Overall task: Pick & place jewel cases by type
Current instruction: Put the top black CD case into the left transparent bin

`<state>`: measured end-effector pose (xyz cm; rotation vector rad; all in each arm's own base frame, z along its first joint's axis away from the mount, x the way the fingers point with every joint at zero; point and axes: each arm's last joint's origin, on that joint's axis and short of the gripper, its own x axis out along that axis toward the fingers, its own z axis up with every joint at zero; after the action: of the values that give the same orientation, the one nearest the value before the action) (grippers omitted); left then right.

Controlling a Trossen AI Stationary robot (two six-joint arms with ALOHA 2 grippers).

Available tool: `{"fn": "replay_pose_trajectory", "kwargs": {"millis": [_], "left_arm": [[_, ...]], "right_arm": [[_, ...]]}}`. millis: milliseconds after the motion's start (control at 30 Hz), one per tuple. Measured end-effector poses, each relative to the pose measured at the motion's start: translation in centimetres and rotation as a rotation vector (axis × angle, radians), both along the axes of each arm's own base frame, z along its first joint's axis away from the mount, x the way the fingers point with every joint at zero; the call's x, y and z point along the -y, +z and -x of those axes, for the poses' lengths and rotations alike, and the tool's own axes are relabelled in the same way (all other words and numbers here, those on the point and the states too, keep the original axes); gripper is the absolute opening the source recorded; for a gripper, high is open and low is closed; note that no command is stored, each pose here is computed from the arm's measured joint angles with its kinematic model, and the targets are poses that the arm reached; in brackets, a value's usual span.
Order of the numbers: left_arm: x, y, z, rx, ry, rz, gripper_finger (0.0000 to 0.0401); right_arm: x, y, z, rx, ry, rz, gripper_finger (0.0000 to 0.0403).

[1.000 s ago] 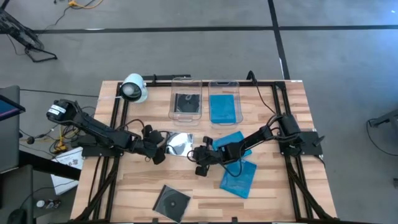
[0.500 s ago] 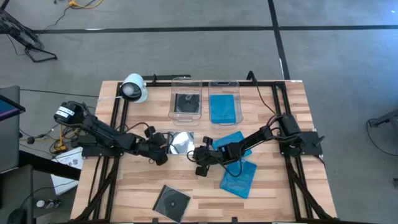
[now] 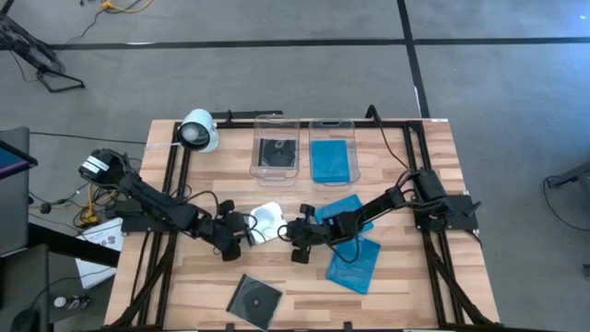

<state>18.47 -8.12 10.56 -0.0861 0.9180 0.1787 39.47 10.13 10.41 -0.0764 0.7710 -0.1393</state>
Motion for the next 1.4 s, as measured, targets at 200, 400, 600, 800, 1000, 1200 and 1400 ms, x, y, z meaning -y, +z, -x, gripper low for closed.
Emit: {"fn": "replay_pose_trajectory", "kwargs": {"millis": [200,400,600,800,1000,1200,1400], "left_arm": [[0.9,0.0,0.5,-0.005,-0.036,0.017,0.0149],[1.1,0.0,0.5,0.012,-0.037,0.017,0.0149],[1.2,0.7,0.6,0.051,-0.042,0.039,0.0148],[1.2,2.7,1.1,0.147,-0.047,0.078,0.0149],[1.5,4.7,1.9,0.24,-0.054,0.13,0.0149],[0.3,4.0,3.7,0.126,0.25,0.227,0.0148],[0.1,3.0,4.3,0.025,0.459,0.337,0.0148]], "right_arm": [[-1.1,-0.2,0.5,-0.031,0.077,0.042,0.0095],[-1.3,-0.2,0.5,-0.042,0.111,0.01,0.0095],[-1.1,-0.2,0.4,-0.041,0.14,-0.03,0.0095],[-1.2,-0.2,0.4,-0.046,0.163,-0.014,0.0095],[-1.2,-0.2,0.4,-0.044,0.163,-0.01,0.0095],[-0.6,-0.1,0.2,-0.019,0.096,0.076,0.0095],[1.0,0.0,-0.3,-0.003,0.004,0.066,0.0095]]}}
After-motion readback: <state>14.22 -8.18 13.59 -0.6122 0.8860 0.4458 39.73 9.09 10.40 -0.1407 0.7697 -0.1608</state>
